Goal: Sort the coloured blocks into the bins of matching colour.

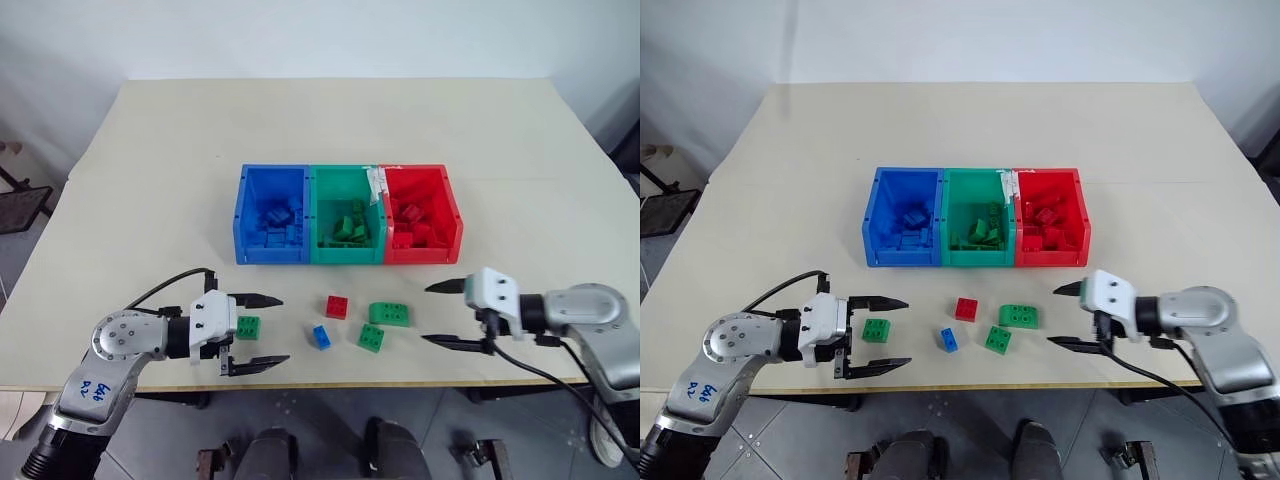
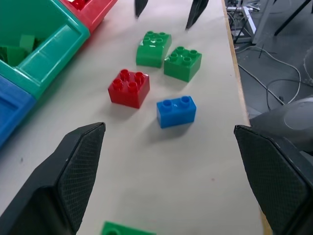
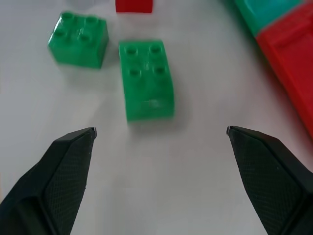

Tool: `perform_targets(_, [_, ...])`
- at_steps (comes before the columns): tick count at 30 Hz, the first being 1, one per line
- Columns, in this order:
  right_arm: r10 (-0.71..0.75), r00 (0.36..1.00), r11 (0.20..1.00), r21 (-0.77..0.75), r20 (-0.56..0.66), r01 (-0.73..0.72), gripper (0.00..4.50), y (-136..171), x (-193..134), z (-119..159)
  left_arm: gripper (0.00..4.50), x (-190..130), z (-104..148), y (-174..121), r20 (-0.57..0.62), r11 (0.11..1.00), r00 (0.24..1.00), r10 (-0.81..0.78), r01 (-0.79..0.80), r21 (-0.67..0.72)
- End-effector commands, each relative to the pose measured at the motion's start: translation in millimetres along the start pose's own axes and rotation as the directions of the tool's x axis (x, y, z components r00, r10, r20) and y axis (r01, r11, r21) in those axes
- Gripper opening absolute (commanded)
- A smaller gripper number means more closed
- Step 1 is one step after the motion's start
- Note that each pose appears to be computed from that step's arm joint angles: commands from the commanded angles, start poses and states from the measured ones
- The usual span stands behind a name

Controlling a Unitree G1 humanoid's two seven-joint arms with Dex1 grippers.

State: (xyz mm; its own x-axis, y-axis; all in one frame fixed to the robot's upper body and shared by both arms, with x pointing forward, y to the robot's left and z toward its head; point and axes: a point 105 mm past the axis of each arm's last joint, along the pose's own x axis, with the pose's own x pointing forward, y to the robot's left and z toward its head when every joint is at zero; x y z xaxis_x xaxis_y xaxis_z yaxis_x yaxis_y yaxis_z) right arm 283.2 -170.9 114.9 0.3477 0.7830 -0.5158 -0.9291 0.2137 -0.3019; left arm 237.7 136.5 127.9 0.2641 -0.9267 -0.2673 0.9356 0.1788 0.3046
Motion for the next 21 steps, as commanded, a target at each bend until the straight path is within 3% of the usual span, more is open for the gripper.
perform_targets(1, [0.028,0.999,1.0,-0.005,-0.02,-0.028,4.47,-1,10,-2,4.5,-4,12,-3,0.01,0.999,1.0,-0.001,0.001,0.054])
perform_targets(4, [0.052,0.999,0.999,-0.002,0.013,-0.052,3.83,-1,19,2,4.5,-8,14,1,0.015,0.998,0.999,0.032,-0.033,0.06])
perform_targets(11, [0.041,0.998,0.999,-0.006,0.042,-0.041,1.51,-6,25,4,4.5,-8,16,4,0.034,0.996,0.997,0.062,-0.064,0.059])
perform_targets(15, [-0.001,0.995,1.0,0.004,0.1,0.0,1.48,-19,14,20,4.5,-11,23,17,0.102,0.984,0.98,0.172,-0.175,0.028])
perform_targets(21, [-0.081,0.958,0.996,0.047,0.275,0.071,1.48,-49,9,79,4.5,-26,27,31,0.138,0.947,0.937,0.32,-0.32,-0.024])
